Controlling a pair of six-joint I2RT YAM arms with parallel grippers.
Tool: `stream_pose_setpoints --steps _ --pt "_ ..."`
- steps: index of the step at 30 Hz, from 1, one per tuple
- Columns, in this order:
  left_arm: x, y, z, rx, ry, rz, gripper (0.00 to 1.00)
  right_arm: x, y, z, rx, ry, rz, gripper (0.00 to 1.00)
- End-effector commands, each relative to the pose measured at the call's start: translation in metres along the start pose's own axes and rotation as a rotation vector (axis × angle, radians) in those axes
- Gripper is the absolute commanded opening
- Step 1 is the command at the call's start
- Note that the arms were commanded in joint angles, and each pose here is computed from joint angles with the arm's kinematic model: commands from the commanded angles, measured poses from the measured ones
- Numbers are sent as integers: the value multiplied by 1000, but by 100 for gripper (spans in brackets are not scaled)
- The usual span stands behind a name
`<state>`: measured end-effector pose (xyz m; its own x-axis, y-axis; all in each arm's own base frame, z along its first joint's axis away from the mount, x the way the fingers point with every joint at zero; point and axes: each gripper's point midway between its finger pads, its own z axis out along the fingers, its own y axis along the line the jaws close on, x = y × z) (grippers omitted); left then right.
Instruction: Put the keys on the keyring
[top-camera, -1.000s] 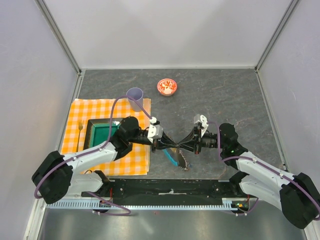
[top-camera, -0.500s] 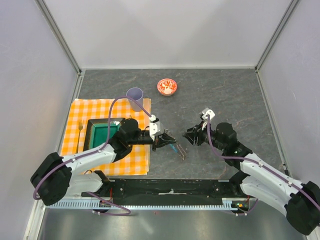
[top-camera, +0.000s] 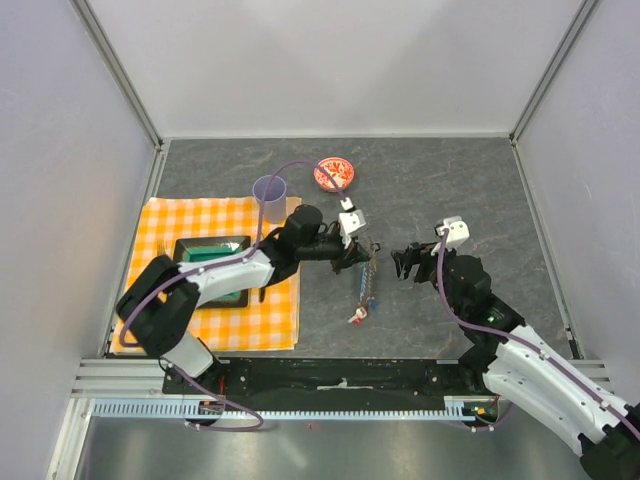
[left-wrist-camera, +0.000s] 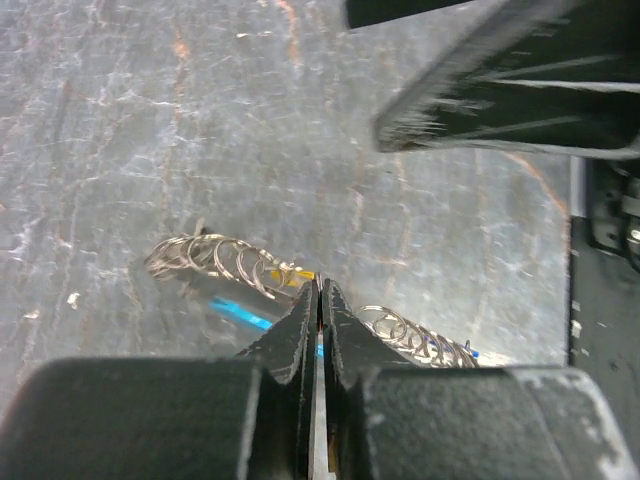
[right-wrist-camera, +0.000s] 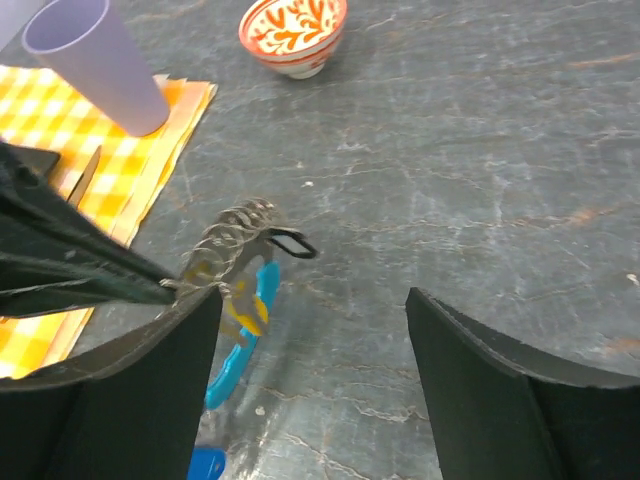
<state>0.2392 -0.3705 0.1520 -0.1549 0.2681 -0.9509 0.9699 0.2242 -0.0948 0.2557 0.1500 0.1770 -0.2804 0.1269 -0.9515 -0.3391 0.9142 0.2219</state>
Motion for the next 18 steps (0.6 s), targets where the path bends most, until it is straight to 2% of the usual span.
stream_pose_setpoints --steps 1,3,8,15,18 --pt "-24 34 27 -69 -18 63 7 -17 -20 -8 119 -68 34 92" --pt "-30 46 46 -66 -10 64 8 -18 -24 -11 137 -67 26 95" --pt "-4 58 66 -72 91 -7 9 -20 -29 -16 163 -61 14 96" --pt "67 57 40 -180 233 -112 12 -20 -37 -20 204 -73 22 96" --pt "75 56 27 -220 246 -135 15 -22 -39 -19 220 -78 30 97"
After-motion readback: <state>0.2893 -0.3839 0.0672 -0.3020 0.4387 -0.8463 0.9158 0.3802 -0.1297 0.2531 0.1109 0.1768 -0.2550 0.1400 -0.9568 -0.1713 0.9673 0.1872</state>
